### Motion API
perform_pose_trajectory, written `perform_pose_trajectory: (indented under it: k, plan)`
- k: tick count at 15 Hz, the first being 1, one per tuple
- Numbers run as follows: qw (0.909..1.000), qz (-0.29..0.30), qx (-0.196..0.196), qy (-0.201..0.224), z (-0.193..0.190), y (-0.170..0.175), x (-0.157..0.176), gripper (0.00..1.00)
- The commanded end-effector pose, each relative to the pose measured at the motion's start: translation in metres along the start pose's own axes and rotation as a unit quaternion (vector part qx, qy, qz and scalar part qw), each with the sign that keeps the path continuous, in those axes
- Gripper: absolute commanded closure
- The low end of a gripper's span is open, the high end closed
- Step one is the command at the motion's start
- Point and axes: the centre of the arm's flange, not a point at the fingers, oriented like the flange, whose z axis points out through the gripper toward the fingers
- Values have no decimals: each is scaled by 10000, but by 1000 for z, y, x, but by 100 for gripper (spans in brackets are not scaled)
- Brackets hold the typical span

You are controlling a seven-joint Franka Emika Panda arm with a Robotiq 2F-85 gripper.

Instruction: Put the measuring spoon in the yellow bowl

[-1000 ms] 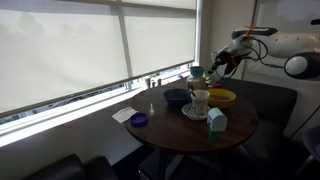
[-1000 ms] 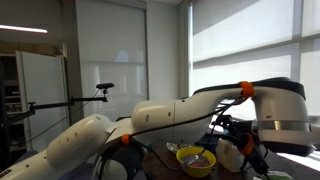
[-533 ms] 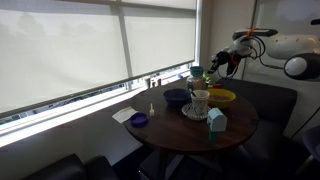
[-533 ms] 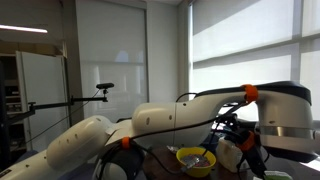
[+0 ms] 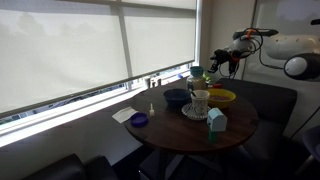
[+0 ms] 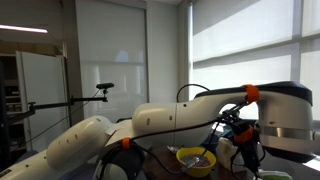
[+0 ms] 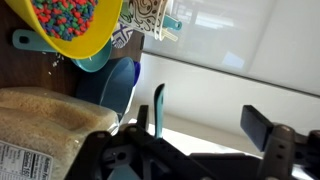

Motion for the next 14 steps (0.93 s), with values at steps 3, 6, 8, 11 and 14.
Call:
perform_pose_trajectory:
  k: [3, 6, 8, 11, 14]
  plan:
    - [9995, 291, 156, -26, -9, 5, 23, 8]
    - [9993, 290, 242, -52, -4, 7, 25, 26]
    - [9992, 316, 247, -70, -1, 8, 27, 50]
    - [9990, 365, 255, -77, 1, 10, 27, 71]
    - [9988, 421, 225, -65, 0, 10, 27, 93]
